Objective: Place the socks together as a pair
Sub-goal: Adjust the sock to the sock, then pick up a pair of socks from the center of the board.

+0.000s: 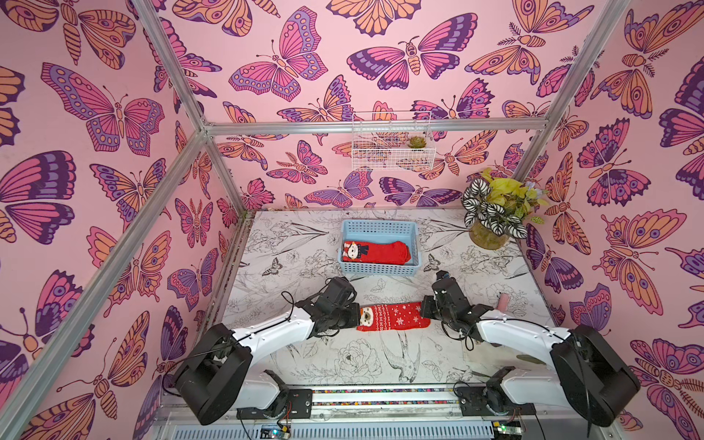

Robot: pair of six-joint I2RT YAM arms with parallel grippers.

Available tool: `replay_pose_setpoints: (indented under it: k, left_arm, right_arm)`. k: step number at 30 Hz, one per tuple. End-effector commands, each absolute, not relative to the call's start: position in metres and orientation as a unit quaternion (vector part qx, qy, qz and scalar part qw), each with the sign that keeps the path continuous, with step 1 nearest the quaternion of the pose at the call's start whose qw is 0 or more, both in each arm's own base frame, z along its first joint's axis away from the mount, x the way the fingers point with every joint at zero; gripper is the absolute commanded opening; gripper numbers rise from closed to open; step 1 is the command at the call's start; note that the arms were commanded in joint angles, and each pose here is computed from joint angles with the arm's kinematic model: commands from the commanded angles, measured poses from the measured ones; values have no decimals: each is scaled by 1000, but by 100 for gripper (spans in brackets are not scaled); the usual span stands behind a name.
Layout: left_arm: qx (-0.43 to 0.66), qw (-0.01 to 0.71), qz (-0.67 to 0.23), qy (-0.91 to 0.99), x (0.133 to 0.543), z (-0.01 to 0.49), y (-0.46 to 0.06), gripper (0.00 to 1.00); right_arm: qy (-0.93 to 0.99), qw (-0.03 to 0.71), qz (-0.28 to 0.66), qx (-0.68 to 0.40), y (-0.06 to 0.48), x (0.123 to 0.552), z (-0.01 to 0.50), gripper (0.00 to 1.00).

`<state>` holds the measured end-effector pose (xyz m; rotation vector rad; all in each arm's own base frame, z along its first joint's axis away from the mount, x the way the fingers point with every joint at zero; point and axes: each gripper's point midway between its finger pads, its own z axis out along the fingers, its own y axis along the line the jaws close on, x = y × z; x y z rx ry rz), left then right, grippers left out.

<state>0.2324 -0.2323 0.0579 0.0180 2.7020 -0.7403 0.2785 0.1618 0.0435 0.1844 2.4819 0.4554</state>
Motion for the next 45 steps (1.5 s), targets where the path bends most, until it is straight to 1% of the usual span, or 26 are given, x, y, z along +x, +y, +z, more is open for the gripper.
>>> replay_pose_setpoints:
  k: [1, 2, 3, 4, 7, 9, 12, 17, 20, 23, 25, 29, 31, 32, 35, 37, 38, 39, 40, 45]
  left_arm:
    - [-5, 168, -234, 957, 236, 53, -222, 53]
    - [-10, 170, -230, 958, 237, 54, -220, 66]
    - [-16, 171, -225, 959, 238, 55, -218, 75]
    - [-20, 173, -221, 960, 238, 55, -216, 78]
    - [-36, 179, -216, 959, 238, 58, -210, 80]
    - [-44, 174, -228, 957, 236, 58, -213, 79]
    - [-39, 157, -262, 951, 230, 55, -225, 78]
    - [-41, 134, -265, 954, 225, 41, -229, 75]
    - [-44, 125, -265, 955, 223, 33, -230, 71]
    - [-43, 120, -269, 955, 221, 30, -233, 64]
    - [-42, 118, -270, 955, 220, 28, -235, 54]
    - [-44, 105, -262, 958, 217, 18, -234, 48]
    - [-46, 99, -257, 960, 215, 14, -233, 41]
    - [-46, 99, -256, 961, 214, 13, -233, 36]
    - [-32, 101, -258, 960, 216, 16, -236, 17]
    - [-8, 109, -252, 962, 221, 30, -238, 4]
    - [1, 113, -245, 963, 223, 35, -237, 0]
    - [11, 119, -238, 964, 226, 42, -237, 0]
    - [21, 125, -234, 964, 229, 50, -237, 0]
    - [67, 150, -213, 963, 238, 87, -235, 0]
  right_arm:
    - [938, 301, 156, 77, 158, 279, 45, 16]
    - [939, 299, 153, 78, 156, 277, 45, 21]
    - [940, 296, 149, 80, 154, 275, 45, 28]
    - [941, 294, 145, 82, 152, 274, 45, 33]
    - [951, 271, 123, 83, 143, 263, 37, 41]
    - [957, 254, 114, 78, 141, 256, 31, 41]
    - [957, 247, 134, 73, 146, 251, 28, 43]
    - [957, 239, 147, 74, 150, 248, 31, 45]
    - [955, 240, 158, 78, 151, 246, 32, 45]
    - [953, 242, 168, 77, 154, 244, 32, 45]
    - [955, 237, 165, 76, 155, 242, 27, 45]
    - [964, 214, 141, 75, 150, 235, 12, 43]
    - [965, 209, 140, 74, 151, 233, 8, 42]
    - [965, 209, 141, 74, 152, 232, 7, 40]
    - [967, 200, 144, 68, 158, 228, 7, 32]
    - [968, 199, 140, 65, 158, 228, 9, 21]
    - [967, 203, 142, 64, 159, 230, 14, 12]
    - [964, 213, 144, 63, 160, 233, 20, 5]
    - [961, 224, 149, 61, 161, 237, 30, 0]
    - [936, 294, 186, 54, 171, 258, 93, 0]
